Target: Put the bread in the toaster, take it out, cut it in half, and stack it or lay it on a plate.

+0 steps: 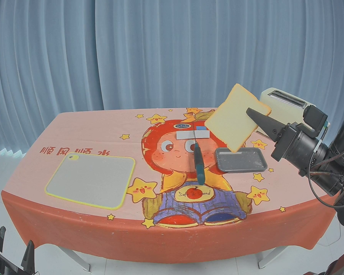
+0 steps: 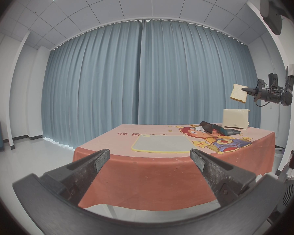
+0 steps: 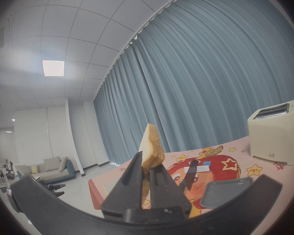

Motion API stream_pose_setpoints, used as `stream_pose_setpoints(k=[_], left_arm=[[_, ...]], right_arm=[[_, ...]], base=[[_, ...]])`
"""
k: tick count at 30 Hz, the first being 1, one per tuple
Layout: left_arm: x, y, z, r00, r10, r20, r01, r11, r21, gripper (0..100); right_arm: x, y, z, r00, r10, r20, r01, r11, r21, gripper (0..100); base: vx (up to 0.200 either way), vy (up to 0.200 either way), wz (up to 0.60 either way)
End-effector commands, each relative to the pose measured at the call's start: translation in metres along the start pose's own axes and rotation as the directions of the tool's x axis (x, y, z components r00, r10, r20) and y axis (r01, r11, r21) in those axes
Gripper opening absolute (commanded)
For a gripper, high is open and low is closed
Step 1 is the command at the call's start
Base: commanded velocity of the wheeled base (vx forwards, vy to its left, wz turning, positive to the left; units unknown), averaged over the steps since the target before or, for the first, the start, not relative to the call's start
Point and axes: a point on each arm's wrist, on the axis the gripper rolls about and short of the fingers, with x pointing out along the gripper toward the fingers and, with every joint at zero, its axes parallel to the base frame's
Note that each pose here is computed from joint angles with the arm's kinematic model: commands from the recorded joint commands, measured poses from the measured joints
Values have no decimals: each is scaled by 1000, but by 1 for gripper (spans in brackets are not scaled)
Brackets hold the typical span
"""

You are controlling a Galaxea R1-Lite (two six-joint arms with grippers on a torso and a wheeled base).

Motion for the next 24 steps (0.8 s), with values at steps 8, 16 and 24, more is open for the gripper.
stream_pose_setpoints(k=[8,16,24], left_arm=[[1,0,-5,1000,1,-19,-1,1000,0,100],[1,0,-5,1000,2,-17,-2,1000,0,100],[1,0,-5,1000,2,-17,-2,1000,0,100]], right_arm=[[1,4,-7,999,15,-29,-15,1000,8,0],[2,5,-10,999,21,-37,-20,1000,20,0],[3,6,-16,998,26,-61,-25,999,25,0]], base=[[0,200,0],[0,100,0],[0,0,0]])
